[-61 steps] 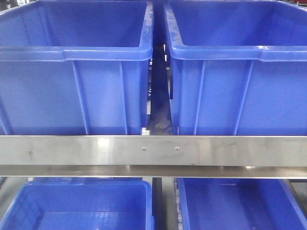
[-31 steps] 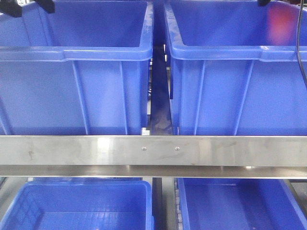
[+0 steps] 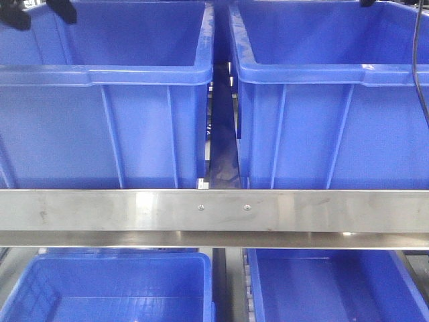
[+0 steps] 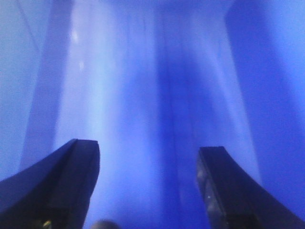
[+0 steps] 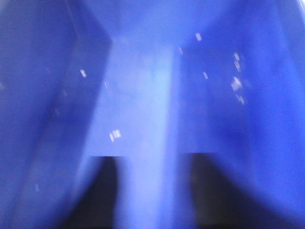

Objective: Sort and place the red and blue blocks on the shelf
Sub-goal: 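Open both grippers to release the blue and red cubes into the bins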

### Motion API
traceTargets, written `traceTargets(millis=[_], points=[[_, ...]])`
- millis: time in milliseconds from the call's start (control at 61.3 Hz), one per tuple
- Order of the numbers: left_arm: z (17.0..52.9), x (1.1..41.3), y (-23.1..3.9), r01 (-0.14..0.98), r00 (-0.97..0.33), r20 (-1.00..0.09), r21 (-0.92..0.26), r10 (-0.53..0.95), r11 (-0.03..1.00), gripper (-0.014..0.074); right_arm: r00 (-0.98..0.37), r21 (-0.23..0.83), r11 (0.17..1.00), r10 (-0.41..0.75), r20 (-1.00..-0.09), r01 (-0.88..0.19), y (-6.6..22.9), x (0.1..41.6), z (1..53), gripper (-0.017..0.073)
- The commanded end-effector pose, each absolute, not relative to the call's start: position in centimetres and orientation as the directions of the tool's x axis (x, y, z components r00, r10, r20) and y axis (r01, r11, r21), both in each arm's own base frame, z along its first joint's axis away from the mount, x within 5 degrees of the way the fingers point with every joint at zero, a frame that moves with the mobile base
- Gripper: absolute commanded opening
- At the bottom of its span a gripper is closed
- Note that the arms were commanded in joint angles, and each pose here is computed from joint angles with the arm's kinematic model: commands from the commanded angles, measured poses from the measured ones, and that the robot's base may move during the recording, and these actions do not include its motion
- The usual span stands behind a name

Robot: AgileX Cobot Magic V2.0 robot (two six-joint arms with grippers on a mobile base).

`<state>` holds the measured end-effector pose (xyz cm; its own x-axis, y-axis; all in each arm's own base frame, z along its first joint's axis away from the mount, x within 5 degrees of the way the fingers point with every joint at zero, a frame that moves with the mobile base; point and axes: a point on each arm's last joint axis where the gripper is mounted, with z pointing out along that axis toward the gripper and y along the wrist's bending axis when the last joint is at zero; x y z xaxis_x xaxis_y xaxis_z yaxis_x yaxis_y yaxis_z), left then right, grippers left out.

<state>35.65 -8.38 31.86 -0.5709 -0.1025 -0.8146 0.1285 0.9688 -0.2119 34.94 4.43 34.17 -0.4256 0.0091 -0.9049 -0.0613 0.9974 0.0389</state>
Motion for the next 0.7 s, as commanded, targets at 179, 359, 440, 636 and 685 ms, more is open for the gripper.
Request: traceTargets(millis=[179,359,440,636,685], points=[[38.6,32.2,-7.9,0.177,-0.404,-0.903,-0.237,-0.149,0.955,0.0086,-0.269,0.035,0.998,0.019,-0.963,-0.053,3.4,30.1,41.2,0.0071],[40.0,29.2,-7.2,0.189,-0.351,-0.923,-0.237,-0.160,0.953,0.0086,-0.194,0.041,0.998,0.029,-0.981,-0.056,2.8,25.4,42.7,0.0071],[40.3,27.7,-6.8,0.194,-0.308,-0.936,-0.238,-0.172,0.952,0.0086,-0.174,0.042,0.997,0.031,-0.984,-0.059,2.5,22.9,42.3,0.0071],[39.0,23.7,-5.7,0.198,-0.215,-0.956,-0.240,-0.197,0.950,0.0086,-0.134,0.043,0.996,0.033,-0.990,-0.075,1.9,17.8,39.4,0.0071],[38.4,22.8,-5.4,0.198,-0.196,-0.960,-0.241,-0.202,0.950,0.0086,-0.124,0.044,0.996,0.033,-0.992,-0.080,1.8,16.6,38.4,0.0071]])
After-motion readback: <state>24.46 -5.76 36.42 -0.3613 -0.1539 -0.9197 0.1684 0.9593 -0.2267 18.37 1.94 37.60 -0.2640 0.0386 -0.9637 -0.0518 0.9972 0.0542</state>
